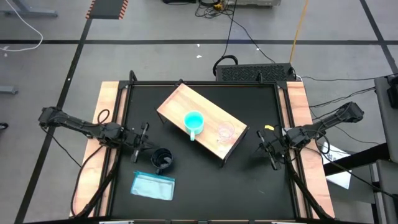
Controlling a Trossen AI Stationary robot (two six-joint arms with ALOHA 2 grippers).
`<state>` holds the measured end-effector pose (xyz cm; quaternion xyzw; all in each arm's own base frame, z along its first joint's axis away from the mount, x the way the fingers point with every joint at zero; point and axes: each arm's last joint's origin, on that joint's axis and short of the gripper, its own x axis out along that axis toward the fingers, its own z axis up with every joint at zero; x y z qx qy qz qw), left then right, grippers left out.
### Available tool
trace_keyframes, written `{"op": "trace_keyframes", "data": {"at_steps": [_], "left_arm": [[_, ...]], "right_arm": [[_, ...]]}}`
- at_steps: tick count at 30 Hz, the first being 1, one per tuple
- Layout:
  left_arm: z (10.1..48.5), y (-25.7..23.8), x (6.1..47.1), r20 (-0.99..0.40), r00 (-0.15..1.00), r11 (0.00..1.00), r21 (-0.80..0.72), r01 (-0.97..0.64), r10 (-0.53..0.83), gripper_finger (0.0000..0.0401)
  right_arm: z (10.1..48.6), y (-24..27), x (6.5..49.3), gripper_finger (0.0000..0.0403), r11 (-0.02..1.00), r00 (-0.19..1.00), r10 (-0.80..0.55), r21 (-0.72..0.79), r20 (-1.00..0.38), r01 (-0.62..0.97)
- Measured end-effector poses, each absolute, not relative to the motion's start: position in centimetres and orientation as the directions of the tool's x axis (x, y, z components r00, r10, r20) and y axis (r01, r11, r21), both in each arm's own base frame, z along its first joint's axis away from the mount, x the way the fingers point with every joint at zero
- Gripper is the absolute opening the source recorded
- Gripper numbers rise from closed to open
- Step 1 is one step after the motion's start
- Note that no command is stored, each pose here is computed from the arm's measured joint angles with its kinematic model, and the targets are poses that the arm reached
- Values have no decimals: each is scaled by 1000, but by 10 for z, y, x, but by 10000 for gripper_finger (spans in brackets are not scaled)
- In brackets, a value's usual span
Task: Stack small to large cups/mugs on shelf
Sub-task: Put the dark blue mug on the shelf
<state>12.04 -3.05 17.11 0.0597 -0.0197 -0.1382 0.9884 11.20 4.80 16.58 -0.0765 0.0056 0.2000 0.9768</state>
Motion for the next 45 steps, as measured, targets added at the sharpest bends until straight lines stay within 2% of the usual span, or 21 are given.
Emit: {"op": "trace_keyframes", "data": {"at_steps": [5, 13, 27, 31, 41, 45], "left_arm": [[173, -31, 120, 47, 958, 956, 97, 276, -282, 0], [186, -34, 120, 124, 922, 929, 93, 358, -367, 0], [210, -49, 149, -33, 927, 924, 77, 374, -373, 0], [213, -54, 160, -122, 919, 920, 70, 386, -376, 0], [239, -58, 174, -219, 906, 921, 70, 384, -361, 0], [244, -57, 174, -208, 917, 929, 73, 362, -341, 0]], "right_arm": [[166, 48, 112, 0, 908, 920, 390, -148, -42, -392], [166, 48, 112, 0, 908, 920, 390, -150, -42, -392], [166, 48, 112, 0, 908, 920, 390, -146, -42, -392], [166, 48, 112, 0, 909, 920, 390, -144, -42, -392], [166, 48, 112, 0, 907, 918, 395, -143, -41, -396], [166, 48, 112, 0, 906, 917, 396, -143, -43, -397]]}}
